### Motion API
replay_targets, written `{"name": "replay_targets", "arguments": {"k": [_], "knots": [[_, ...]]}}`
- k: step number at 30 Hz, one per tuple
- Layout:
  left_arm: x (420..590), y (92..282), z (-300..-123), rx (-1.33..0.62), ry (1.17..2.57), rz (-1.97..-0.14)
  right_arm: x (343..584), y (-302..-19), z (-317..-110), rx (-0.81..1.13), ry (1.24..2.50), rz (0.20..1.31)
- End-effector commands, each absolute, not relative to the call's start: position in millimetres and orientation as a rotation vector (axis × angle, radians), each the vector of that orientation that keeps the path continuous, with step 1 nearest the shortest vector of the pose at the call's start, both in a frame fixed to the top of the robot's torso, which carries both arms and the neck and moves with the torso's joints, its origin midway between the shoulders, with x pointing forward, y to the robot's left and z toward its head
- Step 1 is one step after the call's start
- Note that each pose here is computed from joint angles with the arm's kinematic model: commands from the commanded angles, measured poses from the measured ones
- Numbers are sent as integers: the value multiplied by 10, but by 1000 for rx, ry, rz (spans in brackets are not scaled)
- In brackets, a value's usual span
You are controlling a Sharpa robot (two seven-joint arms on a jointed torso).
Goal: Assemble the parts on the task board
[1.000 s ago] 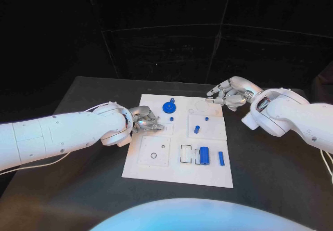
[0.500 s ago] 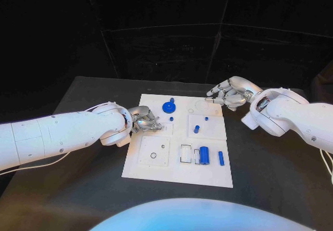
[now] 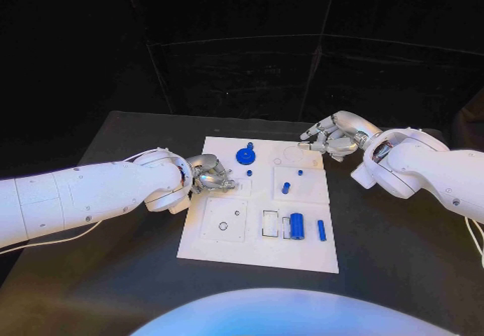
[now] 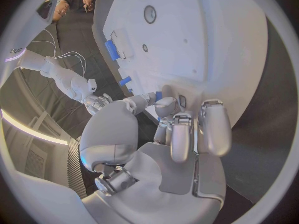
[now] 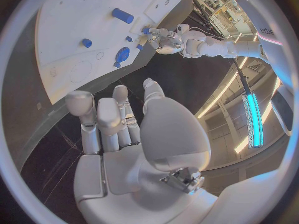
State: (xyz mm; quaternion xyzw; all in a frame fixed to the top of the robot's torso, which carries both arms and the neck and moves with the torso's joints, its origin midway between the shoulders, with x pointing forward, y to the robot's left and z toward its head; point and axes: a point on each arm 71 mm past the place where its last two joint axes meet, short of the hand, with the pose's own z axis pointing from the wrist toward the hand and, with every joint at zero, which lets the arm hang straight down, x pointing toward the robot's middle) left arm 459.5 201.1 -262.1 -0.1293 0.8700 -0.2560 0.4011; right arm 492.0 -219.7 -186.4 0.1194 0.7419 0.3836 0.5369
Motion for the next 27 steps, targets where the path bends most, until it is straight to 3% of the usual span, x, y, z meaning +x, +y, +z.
{"name": "replay_targets", "arguments": {"k": [1, 12, 21, 27], "knots": [[4589, 2002, -2607, -319, 2211, -663, 4919, -2182, -1851, 276, 1764, 927], [4656, 2027, -2464, -301, 2258, -680, 4922, -2179, -1852, 276, 1764, 927], [4880, 2003, -2155, -167, 2402, -666, 4926, -2164, -1853, 276, 1764, 927], [5015, 1934, -2048, -84, 2530, -654, 4926, -2154, -1852, 277, 1763, 928]]}}
